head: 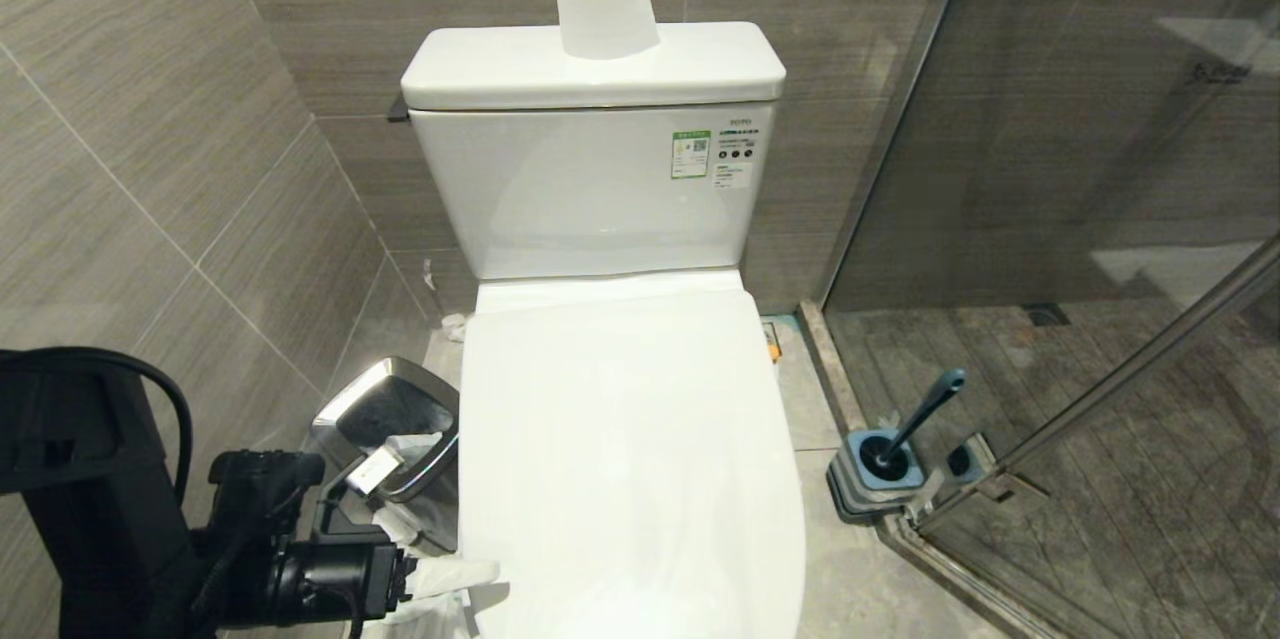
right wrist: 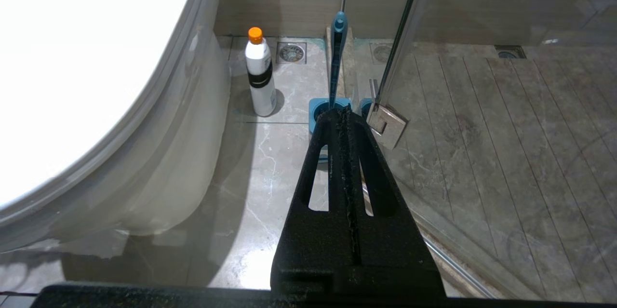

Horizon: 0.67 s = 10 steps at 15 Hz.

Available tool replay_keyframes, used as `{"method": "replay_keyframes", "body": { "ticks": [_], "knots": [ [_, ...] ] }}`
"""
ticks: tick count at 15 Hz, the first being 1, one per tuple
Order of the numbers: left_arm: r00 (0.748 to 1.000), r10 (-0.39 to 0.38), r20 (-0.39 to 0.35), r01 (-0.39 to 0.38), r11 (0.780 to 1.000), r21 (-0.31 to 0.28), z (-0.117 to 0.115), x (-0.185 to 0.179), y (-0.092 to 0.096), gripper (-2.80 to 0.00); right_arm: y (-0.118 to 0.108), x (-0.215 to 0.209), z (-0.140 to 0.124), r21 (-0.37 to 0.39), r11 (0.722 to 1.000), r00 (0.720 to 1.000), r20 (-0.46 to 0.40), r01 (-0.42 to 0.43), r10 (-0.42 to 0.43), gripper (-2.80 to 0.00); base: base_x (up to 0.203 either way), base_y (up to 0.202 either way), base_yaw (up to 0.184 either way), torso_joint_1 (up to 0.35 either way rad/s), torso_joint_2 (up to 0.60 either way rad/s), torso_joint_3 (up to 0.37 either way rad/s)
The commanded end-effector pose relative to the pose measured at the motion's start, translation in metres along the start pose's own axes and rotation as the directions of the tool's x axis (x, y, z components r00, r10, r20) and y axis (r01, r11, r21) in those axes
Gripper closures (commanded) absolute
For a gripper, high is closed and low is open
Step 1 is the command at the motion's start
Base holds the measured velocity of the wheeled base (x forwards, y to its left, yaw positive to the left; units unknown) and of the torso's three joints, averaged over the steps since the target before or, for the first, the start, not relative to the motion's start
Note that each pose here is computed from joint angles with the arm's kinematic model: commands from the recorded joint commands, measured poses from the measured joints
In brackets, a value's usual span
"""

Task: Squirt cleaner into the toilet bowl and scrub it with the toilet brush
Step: Use the left hand to lift the toilet lid slightly

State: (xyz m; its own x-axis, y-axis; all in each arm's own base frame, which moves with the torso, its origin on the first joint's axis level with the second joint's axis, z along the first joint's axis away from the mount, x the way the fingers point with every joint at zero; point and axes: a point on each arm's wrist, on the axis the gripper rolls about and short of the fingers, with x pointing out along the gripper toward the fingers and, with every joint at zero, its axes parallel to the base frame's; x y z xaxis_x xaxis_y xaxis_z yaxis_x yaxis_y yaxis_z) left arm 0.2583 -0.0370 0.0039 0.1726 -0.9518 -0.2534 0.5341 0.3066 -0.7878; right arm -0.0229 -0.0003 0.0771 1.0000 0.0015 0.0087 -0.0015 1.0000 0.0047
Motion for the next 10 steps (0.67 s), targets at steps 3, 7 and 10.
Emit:
{"method": "replay_keyframes", "body": {
  "ticks": [3, 7, 10],
  "knots": [
    [0.999, -0.028, 0.024, 0.027, 0.999, 0.036, 0.009, -0.006, -0.009, -2.80, 0.000, 0.000, 0.000, 0.000, 1.000, 1.000, -0.001, 0.000, 0.000, 0.00, 0.000, 0.000, 0.000, 0.000, 0.00, 0.000],
    [0.998, -0.036, 0.054, 0.035, 0.999, 0.020, 0.025, -0.011, -0.024, -2.80, 0.000, 0.000, 0.000, 0.000, 1.000, 1.000, -0.001, 0.000, 0.000, 0.00, 0.000, 0.000, 0.000, 0.000, 0.00, 0.000],
    [0.996, -0.045, 0.073, 0.044, 0.999, 0.012, 0.032, -0.016, -0.041, -2.80, 0.000, 0.000, 0.000, 0.001, 1.000, 1.000, -0.001, 0.000, 0.000, 0.00, 0.000, 0.000, 0.000, 0.000, 0.00, 0.000]
  ]
}}
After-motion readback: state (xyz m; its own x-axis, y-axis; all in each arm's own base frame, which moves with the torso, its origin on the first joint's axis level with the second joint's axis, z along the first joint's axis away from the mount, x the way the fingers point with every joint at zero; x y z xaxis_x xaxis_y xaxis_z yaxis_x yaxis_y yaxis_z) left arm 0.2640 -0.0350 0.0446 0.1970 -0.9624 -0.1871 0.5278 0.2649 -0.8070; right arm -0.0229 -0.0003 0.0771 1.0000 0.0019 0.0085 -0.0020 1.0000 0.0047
